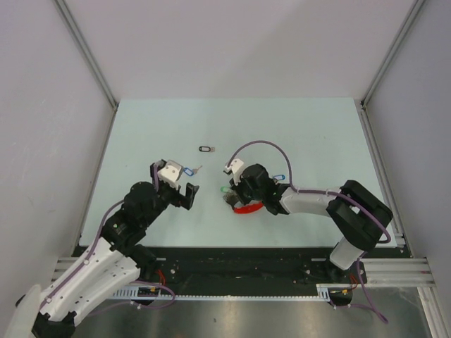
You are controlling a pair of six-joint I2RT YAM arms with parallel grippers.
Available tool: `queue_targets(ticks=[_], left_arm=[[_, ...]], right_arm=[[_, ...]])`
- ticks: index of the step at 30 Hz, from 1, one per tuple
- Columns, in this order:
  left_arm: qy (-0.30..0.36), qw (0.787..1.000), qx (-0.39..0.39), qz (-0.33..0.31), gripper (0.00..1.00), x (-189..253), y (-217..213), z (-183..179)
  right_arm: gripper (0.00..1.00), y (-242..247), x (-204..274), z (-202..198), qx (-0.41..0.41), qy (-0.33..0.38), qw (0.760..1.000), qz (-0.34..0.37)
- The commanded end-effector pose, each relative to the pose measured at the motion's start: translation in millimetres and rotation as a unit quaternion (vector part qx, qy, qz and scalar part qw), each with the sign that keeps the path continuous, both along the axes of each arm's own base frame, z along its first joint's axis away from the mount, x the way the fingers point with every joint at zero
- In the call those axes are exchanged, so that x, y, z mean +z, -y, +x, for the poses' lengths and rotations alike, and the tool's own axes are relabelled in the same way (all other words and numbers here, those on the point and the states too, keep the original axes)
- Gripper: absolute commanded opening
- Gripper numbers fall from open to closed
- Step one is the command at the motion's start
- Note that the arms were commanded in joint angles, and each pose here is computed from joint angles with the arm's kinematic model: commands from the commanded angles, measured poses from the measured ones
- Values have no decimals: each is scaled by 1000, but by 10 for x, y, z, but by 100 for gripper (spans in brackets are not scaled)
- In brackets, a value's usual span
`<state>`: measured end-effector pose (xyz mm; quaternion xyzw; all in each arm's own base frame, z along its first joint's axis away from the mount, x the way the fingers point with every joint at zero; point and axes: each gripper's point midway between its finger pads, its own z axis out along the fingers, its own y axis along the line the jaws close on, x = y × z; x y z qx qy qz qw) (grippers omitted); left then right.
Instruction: Put the keys on the keyring
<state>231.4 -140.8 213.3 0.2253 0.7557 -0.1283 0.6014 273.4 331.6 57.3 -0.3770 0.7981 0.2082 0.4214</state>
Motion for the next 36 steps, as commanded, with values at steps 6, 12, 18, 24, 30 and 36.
queue_targets(ticks=[6,12,18,24,30,36], left_arm=[[4,999,-46,5,95,58,173,20],[-6,999,-47,13,95,-14,203,55],[-14,999,-39,21,94,-52,175,75],[-15,999,-44,19,94,-52,188,60],[-18,998,-51,18,94,-55,209,37],[-25,997,-64,21,94,-86,256,32]], right_arm=[[0,201,66,-306,44,-118,989,-81],[0,346,74,-290,25,-136,980,-143],[0,481,-145,-422,32,-153,961,-227],[2,379,-231,-446,49,-152,956,-244],[20,306,-113,-437,51,-138,962,-231],[33,311,307,-342,26,-96,977,-187]])
